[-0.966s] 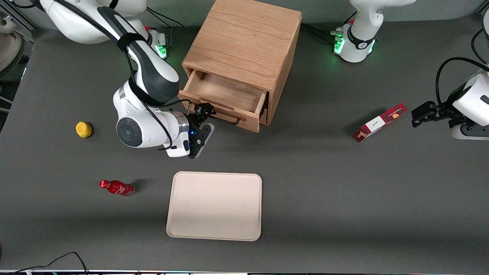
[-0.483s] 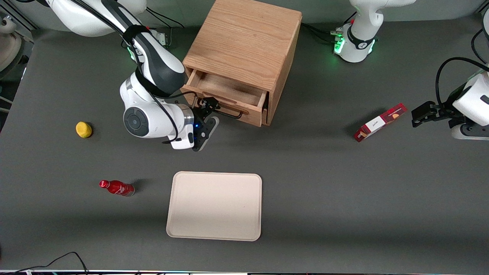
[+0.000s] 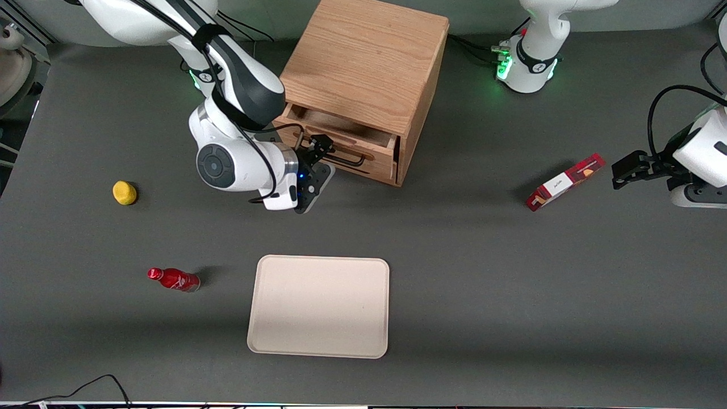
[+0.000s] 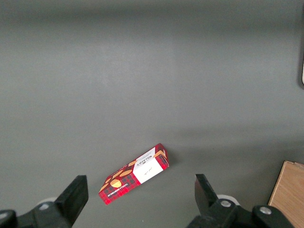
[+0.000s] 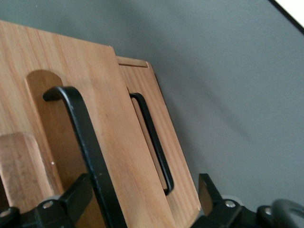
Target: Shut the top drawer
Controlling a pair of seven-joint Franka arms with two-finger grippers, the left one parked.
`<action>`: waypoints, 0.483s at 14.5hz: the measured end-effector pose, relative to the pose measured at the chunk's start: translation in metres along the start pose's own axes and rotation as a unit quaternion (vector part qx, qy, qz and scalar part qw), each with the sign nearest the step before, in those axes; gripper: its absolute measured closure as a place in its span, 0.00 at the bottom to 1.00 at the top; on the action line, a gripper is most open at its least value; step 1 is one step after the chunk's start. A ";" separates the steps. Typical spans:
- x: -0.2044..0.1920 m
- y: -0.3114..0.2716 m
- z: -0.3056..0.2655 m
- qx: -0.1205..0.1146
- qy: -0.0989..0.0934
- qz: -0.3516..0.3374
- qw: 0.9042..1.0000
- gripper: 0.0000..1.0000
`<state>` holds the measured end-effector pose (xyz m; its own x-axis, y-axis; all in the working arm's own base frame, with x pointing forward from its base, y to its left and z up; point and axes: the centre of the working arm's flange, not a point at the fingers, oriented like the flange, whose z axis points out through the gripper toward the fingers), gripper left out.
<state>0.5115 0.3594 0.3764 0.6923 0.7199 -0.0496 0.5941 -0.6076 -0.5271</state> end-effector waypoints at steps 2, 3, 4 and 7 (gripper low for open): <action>-0.002 -0.009 0.006 0.002 0.001 0.001 1.000 0.00; -0.003 -0.011 0.008 0.002 0.001 0.001 1.000 0.00; -0.004 -0.012 0.009 0.002 0.002 0.001 1.000 0.00; -0.005 -0.014 0.014 0.004 0.000 0.003 1.000 0.00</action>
<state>0.4939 0.3688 0.3722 0.6960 0.7161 -0.0527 0.5866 -0.6094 -0.5334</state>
